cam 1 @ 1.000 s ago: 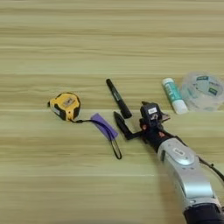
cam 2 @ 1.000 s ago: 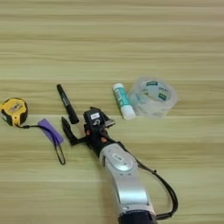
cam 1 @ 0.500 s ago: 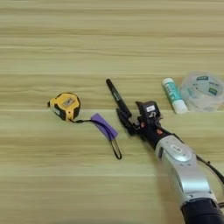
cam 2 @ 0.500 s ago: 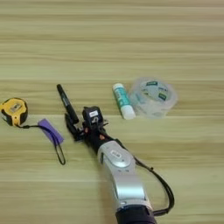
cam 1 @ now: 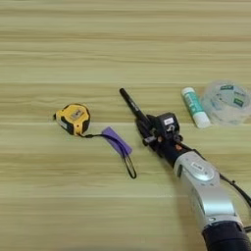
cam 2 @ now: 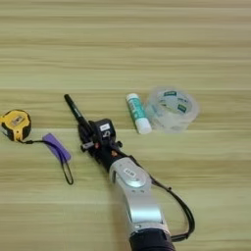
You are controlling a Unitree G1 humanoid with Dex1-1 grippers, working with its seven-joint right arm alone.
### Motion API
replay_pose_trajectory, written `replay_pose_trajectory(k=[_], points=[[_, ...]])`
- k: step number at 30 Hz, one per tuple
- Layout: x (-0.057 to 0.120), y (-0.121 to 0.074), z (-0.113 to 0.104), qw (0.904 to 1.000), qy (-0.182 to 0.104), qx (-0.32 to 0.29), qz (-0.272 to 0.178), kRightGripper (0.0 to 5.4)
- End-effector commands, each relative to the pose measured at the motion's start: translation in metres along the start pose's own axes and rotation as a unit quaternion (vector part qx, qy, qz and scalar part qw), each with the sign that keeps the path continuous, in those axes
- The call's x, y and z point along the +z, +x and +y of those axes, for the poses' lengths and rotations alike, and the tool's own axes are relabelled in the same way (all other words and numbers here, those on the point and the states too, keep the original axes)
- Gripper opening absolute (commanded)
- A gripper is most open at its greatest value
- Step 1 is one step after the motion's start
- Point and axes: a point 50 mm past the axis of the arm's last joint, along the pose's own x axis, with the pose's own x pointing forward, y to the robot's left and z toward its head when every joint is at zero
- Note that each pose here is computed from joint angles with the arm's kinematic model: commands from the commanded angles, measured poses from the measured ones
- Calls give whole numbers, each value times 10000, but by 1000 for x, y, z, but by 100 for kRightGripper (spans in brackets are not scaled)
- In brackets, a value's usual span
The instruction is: Move the objects on the table
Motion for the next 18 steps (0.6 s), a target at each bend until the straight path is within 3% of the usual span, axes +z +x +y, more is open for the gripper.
replay_pose_trajectory(k=[1,7,18], points=[[19,5,-10,9985,-320,-245,-382,123],[23,2,-20,9970,-356,-552,-420,122],[29,-15,-59,9904,-428,-1256,-392,121]])
